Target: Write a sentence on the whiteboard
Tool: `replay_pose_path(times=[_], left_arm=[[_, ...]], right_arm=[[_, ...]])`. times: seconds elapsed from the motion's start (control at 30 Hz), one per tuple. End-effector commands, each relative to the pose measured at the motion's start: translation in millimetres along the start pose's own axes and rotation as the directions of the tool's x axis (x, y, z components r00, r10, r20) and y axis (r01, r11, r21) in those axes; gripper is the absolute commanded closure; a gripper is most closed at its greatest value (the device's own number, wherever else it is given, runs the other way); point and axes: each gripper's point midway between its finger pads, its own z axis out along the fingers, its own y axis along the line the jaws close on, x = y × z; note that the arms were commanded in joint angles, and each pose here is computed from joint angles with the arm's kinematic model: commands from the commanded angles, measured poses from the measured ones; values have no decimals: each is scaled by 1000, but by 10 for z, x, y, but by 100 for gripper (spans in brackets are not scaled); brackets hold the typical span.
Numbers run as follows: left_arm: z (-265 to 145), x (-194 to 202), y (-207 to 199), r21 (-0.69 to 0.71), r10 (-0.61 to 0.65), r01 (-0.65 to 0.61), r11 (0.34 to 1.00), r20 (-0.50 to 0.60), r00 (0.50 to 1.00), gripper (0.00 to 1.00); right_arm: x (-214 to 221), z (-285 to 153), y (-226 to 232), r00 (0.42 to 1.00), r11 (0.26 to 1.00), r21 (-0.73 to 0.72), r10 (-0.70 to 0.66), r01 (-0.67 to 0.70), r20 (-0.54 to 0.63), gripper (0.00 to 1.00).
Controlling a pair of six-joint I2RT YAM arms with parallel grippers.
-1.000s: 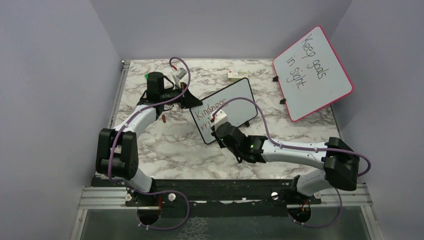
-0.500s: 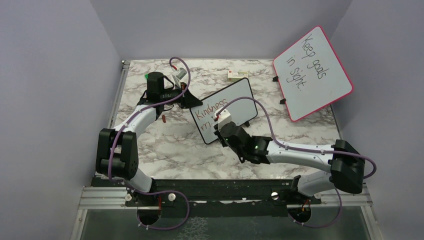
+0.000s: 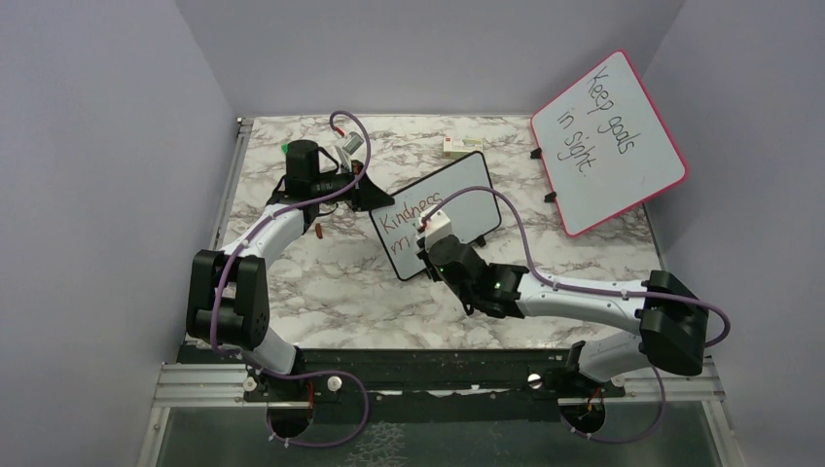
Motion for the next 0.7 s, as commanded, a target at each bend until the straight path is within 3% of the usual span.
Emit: replay_pose_path(times=[0.0,0.67], left_arm=[[-17,100,55,-39,-42,41,998,-26,999,100],[-12,103,54,-38,-42,41,998,-26,999,100]], right_arm=[[-27,58,-41,1000,999,32,10,-11,15,99],[-135,130,-2,999,1000,22,19,-20,48,99]])
